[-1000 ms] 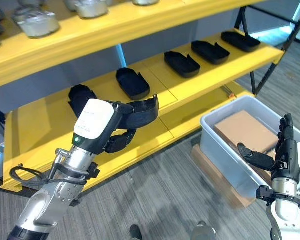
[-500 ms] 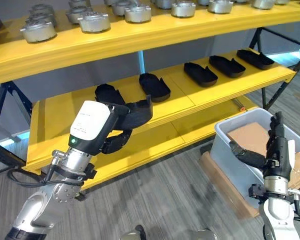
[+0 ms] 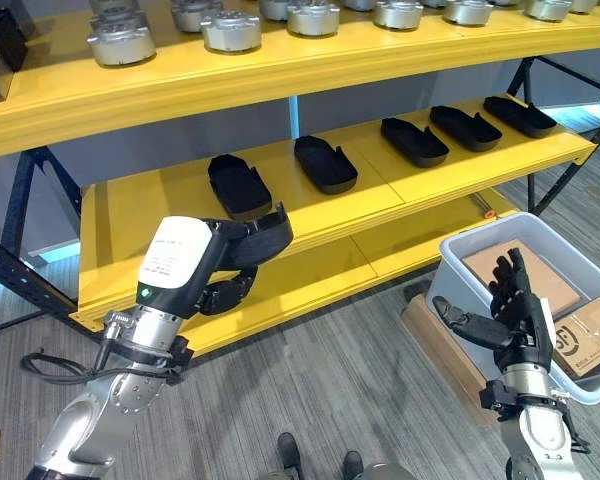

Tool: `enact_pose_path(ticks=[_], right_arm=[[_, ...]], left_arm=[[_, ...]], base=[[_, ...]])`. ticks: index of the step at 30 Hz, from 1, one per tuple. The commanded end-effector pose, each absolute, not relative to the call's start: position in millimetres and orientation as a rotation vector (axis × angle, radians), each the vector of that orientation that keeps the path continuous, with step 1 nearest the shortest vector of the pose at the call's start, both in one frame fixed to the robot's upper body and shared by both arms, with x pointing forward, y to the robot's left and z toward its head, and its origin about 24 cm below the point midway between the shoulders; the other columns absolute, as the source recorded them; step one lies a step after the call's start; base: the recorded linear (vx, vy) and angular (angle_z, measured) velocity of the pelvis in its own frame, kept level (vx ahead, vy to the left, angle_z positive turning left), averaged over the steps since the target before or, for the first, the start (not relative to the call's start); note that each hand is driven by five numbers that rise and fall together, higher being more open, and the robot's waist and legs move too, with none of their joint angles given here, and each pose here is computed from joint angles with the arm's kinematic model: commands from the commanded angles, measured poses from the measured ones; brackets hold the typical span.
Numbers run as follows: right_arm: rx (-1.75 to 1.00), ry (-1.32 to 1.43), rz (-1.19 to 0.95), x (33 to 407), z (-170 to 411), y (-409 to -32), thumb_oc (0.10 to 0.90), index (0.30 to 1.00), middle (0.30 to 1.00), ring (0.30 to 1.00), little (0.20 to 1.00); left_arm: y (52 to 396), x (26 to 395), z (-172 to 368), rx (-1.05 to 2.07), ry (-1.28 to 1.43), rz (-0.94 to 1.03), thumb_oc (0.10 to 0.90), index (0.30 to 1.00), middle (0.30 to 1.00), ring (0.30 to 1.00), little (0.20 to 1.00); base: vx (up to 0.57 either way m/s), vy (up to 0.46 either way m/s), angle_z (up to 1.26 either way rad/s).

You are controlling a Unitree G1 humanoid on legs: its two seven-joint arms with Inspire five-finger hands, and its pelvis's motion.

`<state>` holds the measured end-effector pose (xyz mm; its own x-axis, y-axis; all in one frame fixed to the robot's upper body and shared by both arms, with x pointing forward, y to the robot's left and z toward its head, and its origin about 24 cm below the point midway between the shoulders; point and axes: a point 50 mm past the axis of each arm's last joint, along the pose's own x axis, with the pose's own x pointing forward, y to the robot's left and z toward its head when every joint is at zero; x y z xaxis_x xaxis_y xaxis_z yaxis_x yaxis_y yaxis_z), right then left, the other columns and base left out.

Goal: Move parts from the plastic box to the shelf.

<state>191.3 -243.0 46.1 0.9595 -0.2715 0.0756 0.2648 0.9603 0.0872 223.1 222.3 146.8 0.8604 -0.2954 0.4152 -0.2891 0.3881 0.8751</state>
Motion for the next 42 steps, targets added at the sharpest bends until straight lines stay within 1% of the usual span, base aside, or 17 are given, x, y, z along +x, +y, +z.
enact_pose_path(ticks=[1,5,11,18,26,38,42], right_arm=[[0.104,-0.344,-0.249,204,92,-248,0.9,1.0,1.0,1.0,1.0],[0.049,-0.38,-0.272,200,102,-258,0.9,1.0,1.0,1.0,1.0],[0.011,-0.429,-0.266,203,114,-262,0.9,1.0,1.0,1.0,1.0],[-0.003,-0.393,-0.35,191,105,-272,0.9,1.0,1.0,1.0,1.0],[-0.041,-0.419,-0.388,190,109,-277,0.9,1.0,1.0,1.0,1.0],[-0.019,-0.423,-0.38,192,107,-272,0.9,1.0,1.0,1.0,1.0],[-0.007,-0.401,-0.384,190,102,-271,0.9,1.0,1.0,1.0,1.0]], left_arm=[[218,217,200,1.107,-0.842,0.156,0.4,0.3,0.3,0.3,0.3],[214,216,199,1.091,-0.85,0.134,0.4,0.3,0.3,0.3,0.3],[210,218,206,1.071,-0.888,0.141,0.4,0.3,0.3,0.3,0.3],[207,220,212,1.048,-0.914,0.155,0.4,0.3,0.3,0.3,0.3],[205,222,207,1.021,-0.902,0.146,0.4,0.3,0.3,0.3,0.3],[204,223,216,1.07,-0.961,0.147,0.4,0.3,0.3,0.3,0.3],[208,222,218,1.099,-0.96,0.164,0.4,0.3,0.3,0.3,0.3]], base=[[-0.05,-0.073,0.09],[-0.16,-0.111,0.37],[-0.12,-0.065,0.33],[0.02,0.039,0.25],[0.0,0.098,0.24],[0.0,0.162,0.05],[0.02,0.224,-0.11]])
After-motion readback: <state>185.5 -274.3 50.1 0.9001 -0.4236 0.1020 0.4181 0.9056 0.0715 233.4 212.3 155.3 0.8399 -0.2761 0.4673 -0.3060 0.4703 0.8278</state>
